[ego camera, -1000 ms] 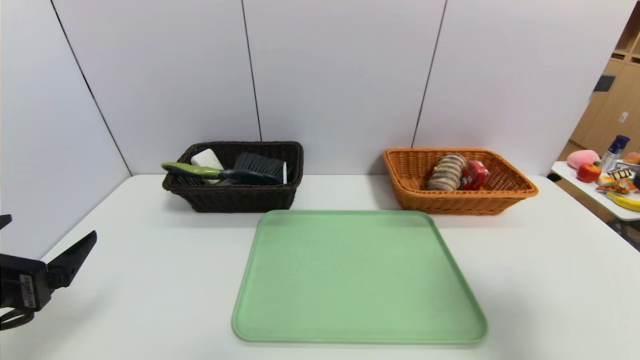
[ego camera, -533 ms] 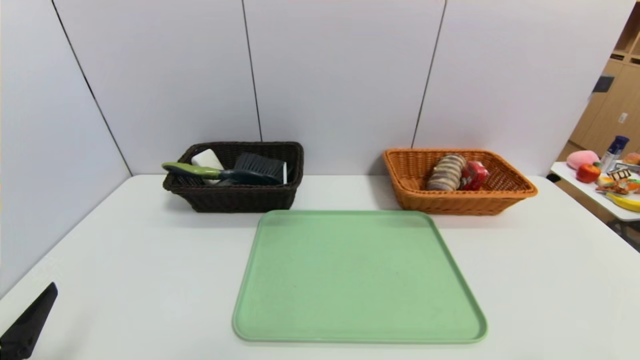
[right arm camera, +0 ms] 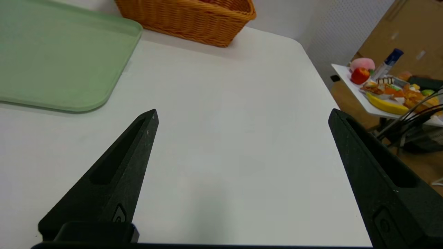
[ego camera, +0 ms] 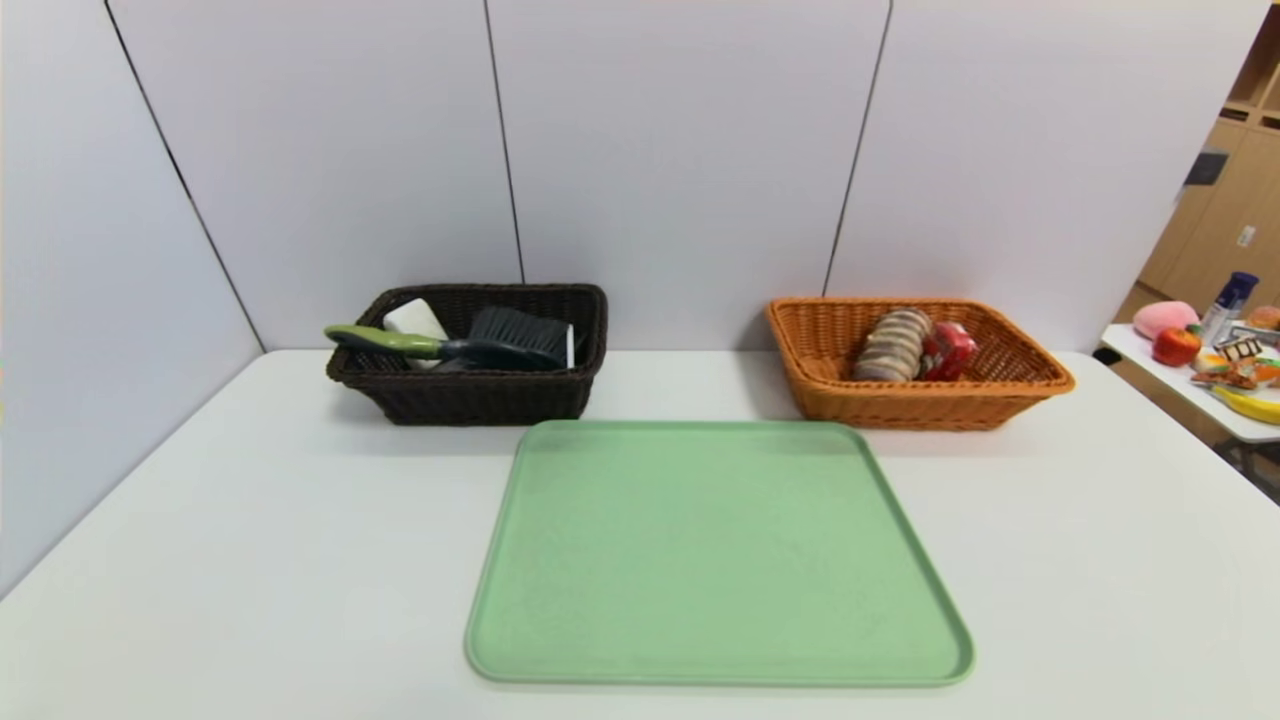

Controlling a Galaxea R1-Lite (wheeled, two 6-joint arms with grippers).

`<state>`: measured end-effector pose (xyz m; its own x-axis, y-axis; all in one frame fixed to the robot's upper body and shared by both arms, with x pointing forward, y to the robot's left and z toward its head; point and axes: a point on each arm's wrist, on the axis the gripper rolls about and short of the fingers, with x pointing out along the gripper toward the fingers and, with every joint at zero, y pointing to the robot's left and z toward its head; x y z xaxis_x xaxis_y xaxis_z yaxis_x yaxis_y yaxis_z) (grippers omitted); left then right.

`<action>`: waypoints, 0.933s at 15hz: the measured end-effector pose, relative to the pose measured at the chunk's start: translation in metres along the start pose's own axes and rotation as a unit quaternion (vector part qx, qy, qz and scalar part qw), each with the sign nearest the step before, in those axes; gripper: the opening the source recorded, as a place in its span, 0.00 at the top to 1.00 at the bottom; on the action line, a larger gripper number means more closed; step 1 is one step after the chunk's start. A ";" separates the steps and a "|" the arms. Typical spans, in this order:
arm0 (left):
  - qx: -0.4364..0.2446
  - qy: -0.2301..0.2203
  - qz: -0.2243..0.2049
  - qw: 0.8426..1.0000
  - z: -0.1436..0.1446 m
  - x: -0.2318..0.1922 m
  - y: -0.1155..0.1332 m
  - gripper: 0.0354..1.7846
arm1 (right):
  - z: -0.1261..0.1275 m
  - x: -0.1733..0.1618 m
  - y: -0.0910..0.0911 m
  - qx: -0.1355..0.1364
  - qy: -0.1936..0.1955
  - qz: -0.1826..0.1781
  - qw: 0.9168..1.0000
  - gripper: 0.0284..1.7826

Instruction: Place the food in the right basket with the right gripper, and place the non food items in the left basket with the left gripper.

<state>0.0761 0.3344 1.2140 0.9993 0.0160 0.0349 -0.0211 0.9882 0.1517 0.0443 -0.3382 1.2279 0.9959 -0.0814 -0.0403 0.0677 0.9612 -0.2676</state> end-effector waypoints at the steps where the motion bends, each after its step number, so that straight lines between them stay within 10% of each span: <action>1: 0.000 0.004 -0.008 1.000 -0.006 -0.005 -0.001 0.06 | -0.005 0.004 0.002 0.001 -0.012 -0.002 1.000 0.05; 10: 0.004 0.016 -0.037 0.999 -0.031 -0.008 -0.006 0.06 | -0.039 0.025 0.016 0.058 -0.035 0.052 0.996 0.05; 14: -0.034 0.018 -0.034 0.999 -0.032 -0.008 -0.006 0.06 | -0.042 0.026 0.015 0.125 -0.024 0.040 0.991 0.05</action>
<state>0.0691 0.3330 1.1815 0.9989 -0.0468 -0.0087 0.0474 0.9952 0.0851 0.0684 -0.3364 1.1827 1.0000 0.0047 -0.0036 -0.0047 0.9998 -0.0191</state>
